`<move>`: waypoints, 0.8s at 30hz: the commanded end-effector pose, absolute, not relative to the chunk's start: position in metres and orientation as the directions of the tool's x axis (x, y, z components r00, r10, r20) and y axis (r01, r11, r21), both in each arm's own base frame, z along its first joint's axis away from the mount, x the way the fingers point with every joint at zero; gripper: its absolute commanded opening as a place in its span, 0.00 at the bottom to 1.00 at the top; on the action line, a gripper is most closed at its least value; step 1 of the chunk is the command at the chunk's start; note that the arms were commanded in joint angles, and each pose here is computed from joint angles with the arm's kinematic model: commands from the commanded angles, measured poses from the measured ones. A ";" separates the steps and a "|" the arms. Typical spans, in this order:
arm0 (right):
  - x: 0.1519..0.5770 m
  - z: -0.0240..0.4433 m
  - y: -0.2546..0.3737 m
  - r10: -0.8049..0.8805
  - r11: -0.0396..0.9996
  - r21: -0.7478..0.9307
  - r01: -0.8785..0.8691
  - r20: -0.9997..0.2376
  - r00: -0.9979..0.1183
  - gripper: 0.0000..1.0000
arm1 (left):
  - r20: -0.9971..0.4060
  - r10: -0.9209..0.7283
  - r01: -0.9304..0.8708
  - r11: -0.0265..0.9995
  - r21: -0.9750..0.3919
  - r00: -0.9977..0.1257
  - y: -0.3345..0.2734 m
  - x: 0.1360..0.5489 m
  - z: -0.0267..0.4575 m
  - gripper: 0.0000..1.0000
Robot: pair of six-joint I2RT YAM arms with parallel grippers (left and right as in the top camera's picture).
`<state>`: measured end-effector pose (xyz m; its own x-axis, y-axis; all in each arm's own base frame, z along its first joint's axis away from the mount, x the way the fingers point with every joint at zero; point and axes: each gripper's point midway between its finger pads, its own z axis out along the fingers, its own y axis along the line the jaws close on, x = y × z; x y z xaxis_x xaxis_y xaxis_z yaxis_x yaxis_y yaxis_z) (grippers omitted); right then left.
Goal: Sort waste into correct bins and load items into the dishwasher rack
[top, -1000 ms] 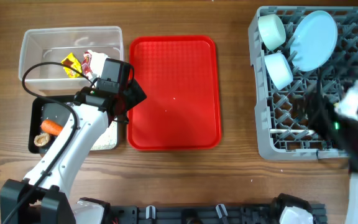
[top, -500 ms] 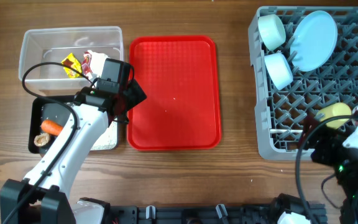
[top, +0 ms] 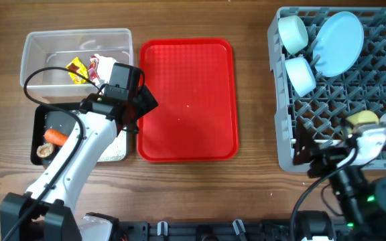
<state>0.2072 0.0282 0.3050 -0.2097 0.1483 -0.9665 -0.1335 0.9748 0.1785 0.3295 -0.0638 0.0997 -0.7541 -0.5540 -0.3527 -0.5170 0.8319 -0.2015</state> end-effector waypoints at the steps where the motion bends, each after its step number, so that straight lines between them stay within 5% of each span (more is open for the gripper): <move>1: 0.215 0.265 0.028 0.205 0.967 0.226 -0.119 -0.965 -0.166 1.00 | -0.358 -0.565 -0.535 0.823 -0.189 -0.743 -0.059 0.330 0.098 1.00; 10: 0.234 0.236 0.019 0.220 0.973 0.211 -0.097 -0.969 0.107 1.00 | -0.359 -0.565 -0.535 0.823 -0.190 -0.743 -0.059 0.330 0.098 1.00; 24: 0.246 0.177 0.025 0.211 0.973 0.211 -0.099 -0.977 -0.011 1.00 | -0.359 -0.565 -0.535 0.823 -0.190 -0.743 -0.059 0.330 0.098 1.00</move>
<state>0.2466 0.0224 0.1744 -0.0207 0.1991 -0.9798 -0.0833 0.9762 0.2002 0.3295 -0.0637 0.0997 -0.7540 -0.5540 -0.3529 -0.5171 0.8319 -0.2013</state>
